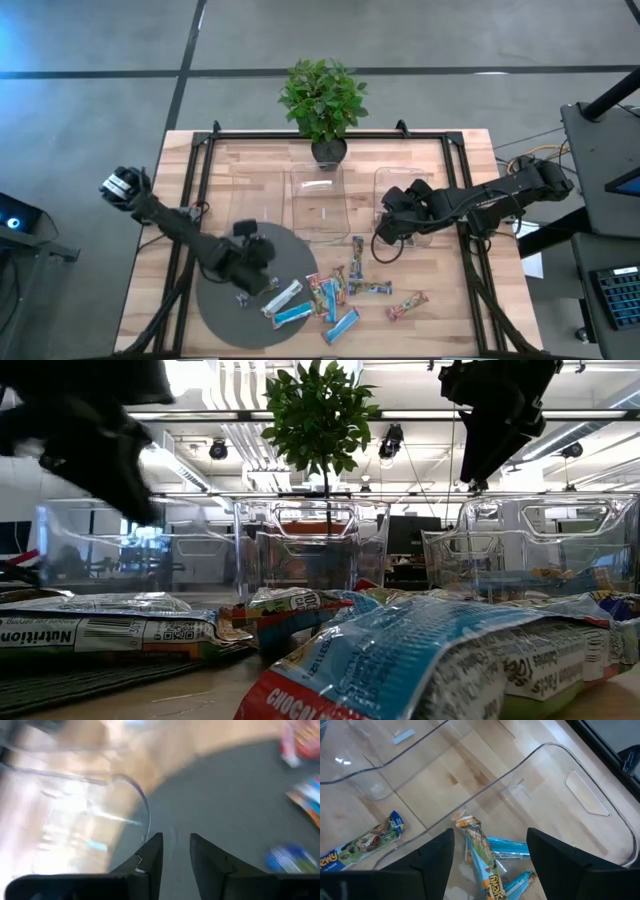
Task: Pick and place Granola Bars by type
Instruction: Adjust the left transparent bin on the table, then put the violet granola bar into the left transparent bin
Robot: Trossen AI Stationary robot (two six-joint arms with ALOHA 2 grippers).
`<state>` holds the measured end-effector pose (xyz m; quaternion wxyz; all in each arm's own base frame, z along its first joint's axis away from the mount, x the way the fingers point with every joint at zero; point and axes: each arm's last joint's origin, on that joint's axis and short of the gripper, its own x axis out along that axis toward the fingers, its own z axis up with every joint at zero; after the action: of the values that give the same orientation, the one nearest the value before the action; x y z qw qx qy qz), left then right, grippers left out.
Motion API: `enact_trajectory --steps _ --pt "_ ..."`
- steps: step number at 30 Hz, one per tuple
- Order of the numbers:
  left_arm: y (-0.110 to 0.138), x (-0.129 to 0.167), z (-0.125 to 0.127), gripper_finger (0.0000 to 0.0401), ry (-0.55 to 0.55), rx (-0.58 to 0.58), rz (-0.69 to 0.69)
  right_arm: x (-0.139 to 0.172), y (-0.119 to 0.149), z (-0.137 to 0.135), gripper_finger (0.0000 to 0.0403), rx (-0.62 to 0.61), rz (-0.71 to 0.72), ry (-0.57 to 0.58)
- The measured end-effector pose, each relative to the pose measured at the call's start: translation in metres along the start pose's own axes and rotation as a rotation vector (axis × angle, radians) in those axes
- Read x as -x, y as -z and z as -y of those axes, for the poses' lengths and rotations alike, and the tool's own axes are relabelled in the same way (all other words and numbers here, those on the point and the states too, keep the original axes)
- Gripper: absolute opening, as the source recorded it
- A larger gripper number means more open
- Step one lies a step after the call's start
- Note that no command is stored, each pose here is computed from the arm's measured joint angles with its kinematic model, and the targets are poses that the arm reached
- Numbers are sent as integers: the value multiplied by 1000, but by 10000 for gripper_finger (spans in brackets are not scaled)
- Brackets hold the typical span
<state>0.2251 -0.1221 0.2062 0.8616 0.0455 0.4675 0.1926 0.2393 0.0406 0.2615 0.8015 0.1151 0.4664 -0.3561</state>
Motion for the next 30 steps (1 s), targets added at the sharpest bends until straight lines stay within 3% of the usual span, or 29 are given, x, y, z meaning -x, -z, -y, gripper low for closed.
enact_trajectory --steps 5,9,14,19,24,30 --pt "-13 -7 -11 80 3 -1 -28 0 0 0 237 -7 -4 -3" --pt "-19 13 -2 80 154 -5 -36 0 0 0 237 -6 -10 -7" --pt "-5 39 20 80 352 -43 -87 -1 2 0 237 -3 -28 -17" --pt "6 56 41 80 449 50 -48 -3 4 0 237 5 -33 -11" --pt "-1 53 58 80 487 137 55 -5 3 -2 237 -9 -19 -31" --pt "4 34 77 80 490 153 2 -4 2 -6 237 -39 -18 -80"
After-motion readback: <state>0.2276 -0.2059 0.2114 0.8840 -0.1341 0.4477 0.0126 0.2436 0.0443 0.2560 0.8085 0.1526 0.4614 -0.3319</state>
